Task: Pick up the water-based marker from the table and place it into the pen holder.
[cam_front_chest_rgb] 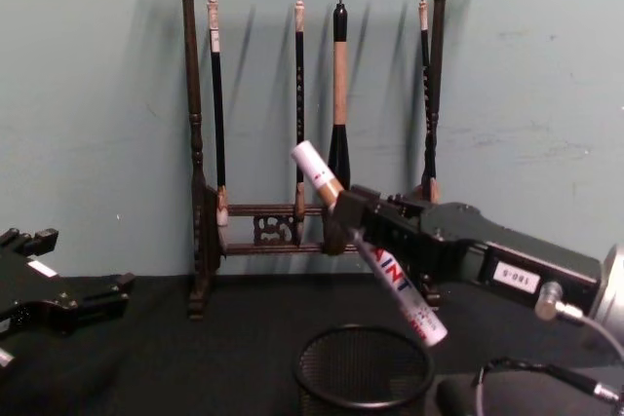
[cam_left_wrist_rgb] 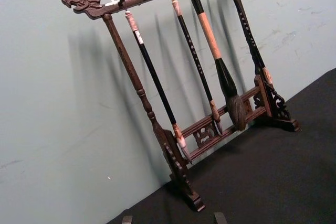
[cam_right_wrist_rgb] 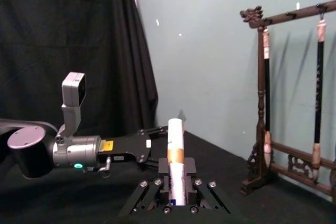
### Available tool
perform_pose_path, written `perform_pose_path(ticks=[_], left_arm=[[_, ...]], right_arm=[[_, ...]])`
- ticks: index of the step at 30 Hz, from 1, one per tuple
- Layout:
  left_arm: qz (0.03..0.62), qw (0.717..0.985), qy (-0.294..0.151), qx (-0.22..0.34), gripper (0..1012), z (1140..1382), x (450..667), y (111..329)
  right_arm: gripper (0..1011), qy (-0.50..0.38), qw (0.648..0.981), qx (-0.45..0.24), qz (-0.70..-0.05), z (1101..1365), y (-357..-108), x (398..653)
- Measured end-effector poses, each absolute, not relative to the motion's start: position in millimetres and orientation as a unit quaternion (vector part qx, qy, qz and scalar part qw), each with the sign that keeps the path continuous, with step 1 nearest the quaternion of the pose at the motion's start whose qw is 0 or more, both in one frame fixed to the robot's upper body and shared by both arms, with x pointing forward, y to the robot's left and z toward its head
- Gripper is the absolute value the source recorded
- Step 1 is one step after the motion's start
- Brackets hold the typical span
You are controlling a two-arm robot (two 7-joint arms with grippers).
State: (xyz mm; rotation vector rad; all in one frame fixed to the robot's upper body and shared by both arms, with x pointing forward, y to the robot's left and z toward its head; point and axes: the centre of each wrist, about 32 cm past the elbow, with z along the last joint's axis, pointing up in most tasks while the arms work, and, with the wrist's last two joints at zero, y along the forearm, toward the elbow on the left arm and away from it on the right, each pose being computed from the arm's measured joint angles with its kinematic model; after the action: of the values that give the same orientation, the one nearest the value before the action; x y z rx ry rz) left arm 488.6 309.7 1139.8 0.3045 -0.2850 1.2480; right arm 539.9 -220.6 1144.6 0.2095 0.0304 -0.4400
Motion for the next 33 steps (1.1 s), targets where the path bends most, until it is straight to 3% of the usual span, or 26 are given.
perform_pose_path(ticks=[33], left_arm=[[0.580,0.791,-0.132,0.142,1001,1139.8,488.6,309.7]], right_arm=[[177,0.021,0.972,0.066,-0.224,1125.4,-198.3,553.7]])
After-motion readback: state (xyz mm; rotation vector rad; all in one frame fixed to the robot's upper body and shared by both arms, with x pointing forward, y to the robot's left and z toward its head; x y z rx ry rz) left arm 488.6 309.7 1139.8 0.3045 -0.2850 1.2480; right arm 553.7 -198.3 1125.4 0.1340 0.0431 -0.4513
